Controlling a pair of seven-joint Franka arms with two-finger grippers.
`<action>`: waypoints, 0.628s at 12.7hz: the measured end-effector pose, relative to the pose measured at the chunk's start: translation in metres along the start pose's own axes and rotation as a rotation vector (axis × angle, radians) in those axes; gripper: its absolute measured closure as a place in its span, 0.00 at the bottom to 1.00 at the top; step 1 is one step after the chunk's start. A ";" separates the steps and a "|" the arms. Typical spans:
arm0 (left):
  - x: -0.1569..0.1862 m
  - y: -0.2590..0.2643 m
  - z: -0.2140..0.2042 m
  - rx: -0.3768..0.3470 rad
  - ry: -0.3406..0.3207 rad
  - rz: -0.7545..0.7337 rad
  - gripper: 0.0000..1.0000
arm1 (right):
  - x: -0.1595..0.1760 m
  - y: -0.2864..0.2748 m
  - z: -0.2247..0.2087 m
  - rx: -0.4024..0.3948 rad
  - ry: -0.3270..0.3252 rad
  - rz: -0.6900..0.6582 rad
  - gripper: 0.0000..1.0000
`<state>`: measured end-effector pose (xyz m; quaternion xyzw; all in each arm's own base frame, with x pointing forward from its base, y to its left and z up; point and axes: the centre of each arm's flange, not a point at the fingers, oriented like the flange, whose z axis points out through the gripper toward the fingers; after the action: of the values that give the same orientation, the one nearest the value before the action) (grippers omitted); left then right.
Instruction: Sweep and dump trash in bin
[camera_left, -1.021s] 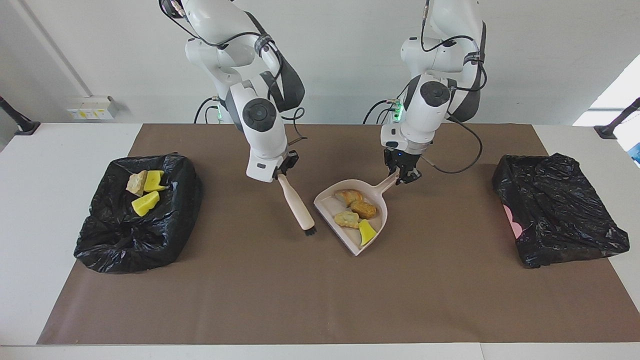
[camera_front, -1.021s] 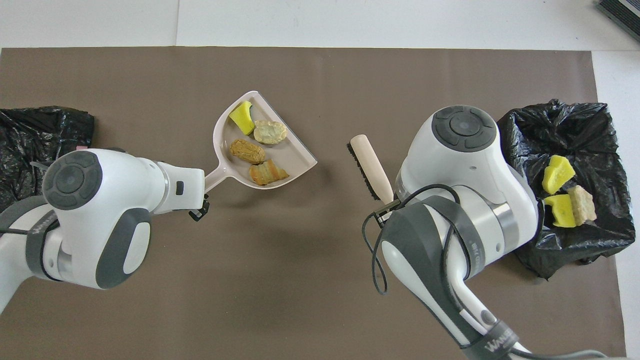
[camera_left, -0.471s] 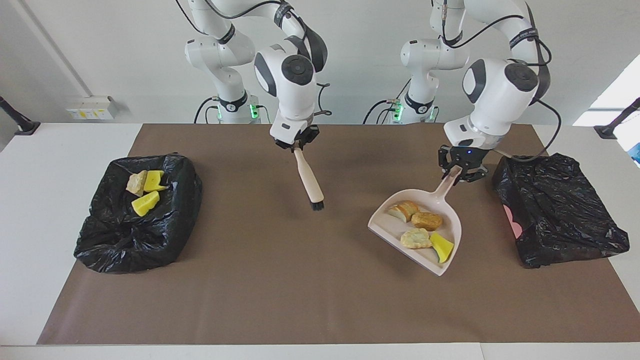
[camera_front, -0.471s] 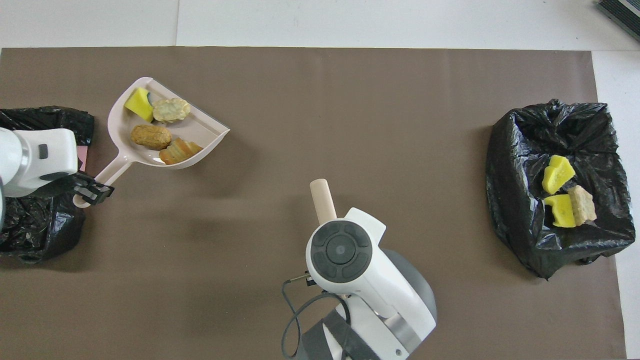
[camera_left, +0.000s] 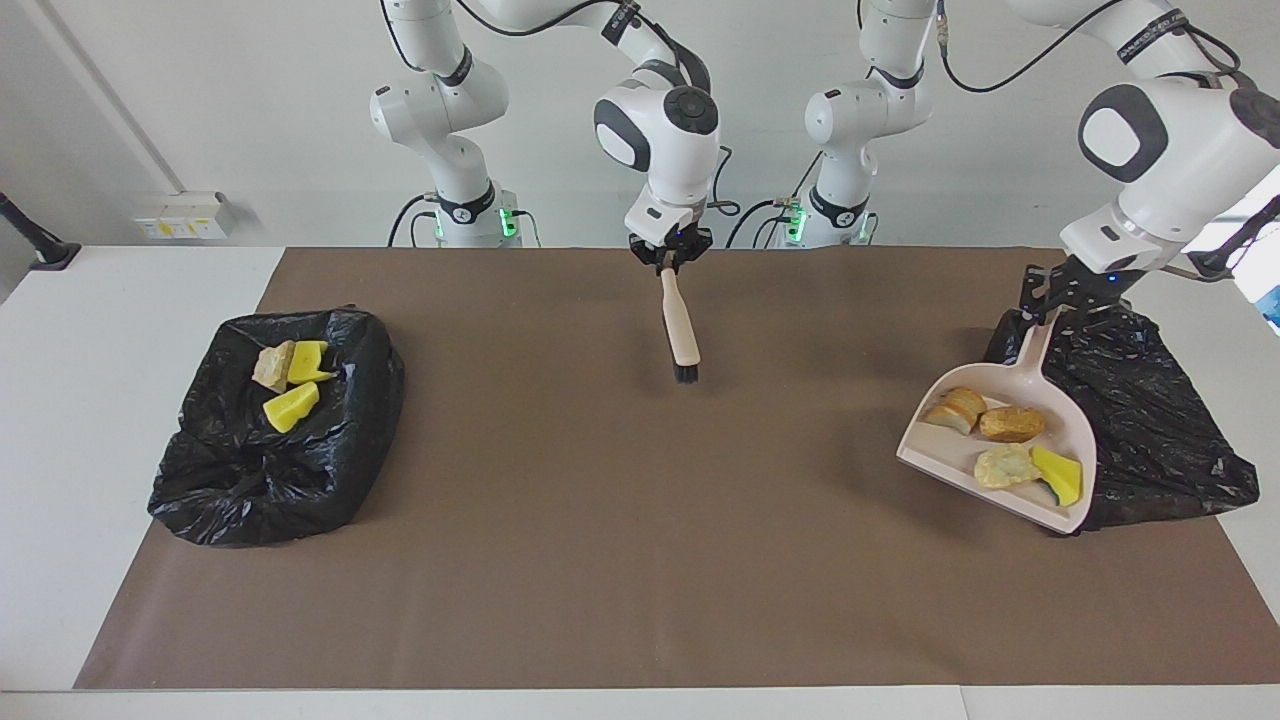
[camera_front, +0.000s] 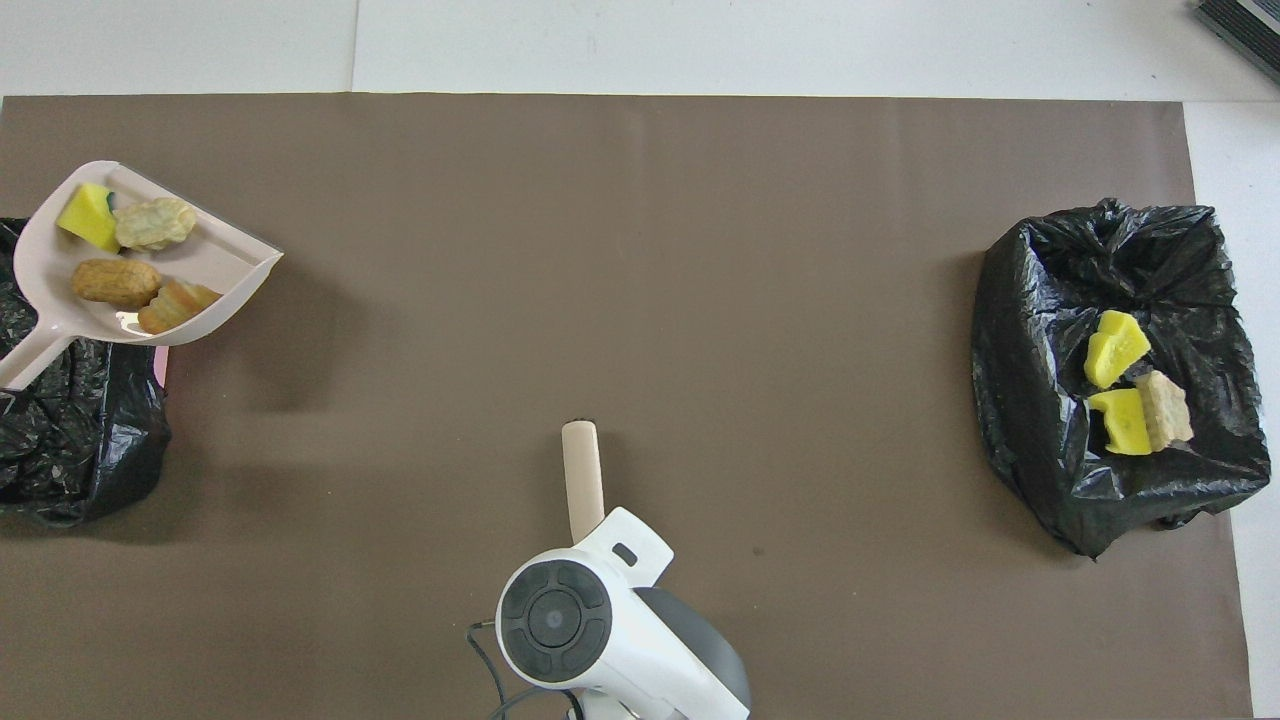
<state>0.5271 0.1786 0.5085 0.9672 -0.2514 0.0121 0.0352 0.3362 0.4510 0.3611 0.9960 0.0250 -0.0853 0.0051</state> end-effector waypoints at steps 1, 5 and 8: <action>-0.017 -0.020 -0.007 0.020 -0.005 0.000 0.68 | -0.004 -0.009 0.014 0.006 -0.005 0.015 0.74; -0.069 -0.085 -0.043 0.106 -0.084 0.038 0.68 | -0.008 -0.013 0.038 -0.005 -0.027 0.023 0.55; -0.088 -0.110 -0.047 0.173 -0.207 0.129 0.68 | -0.002 -0.014 0.010 -0.026 -0.043 0.030 0.17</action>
<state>0.5030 0.3206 0.5446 0.9446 -0.3131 -0.0636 -0.0754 0.3323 0.4646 0.3515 0.9941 0.0111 -0.1064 0.0200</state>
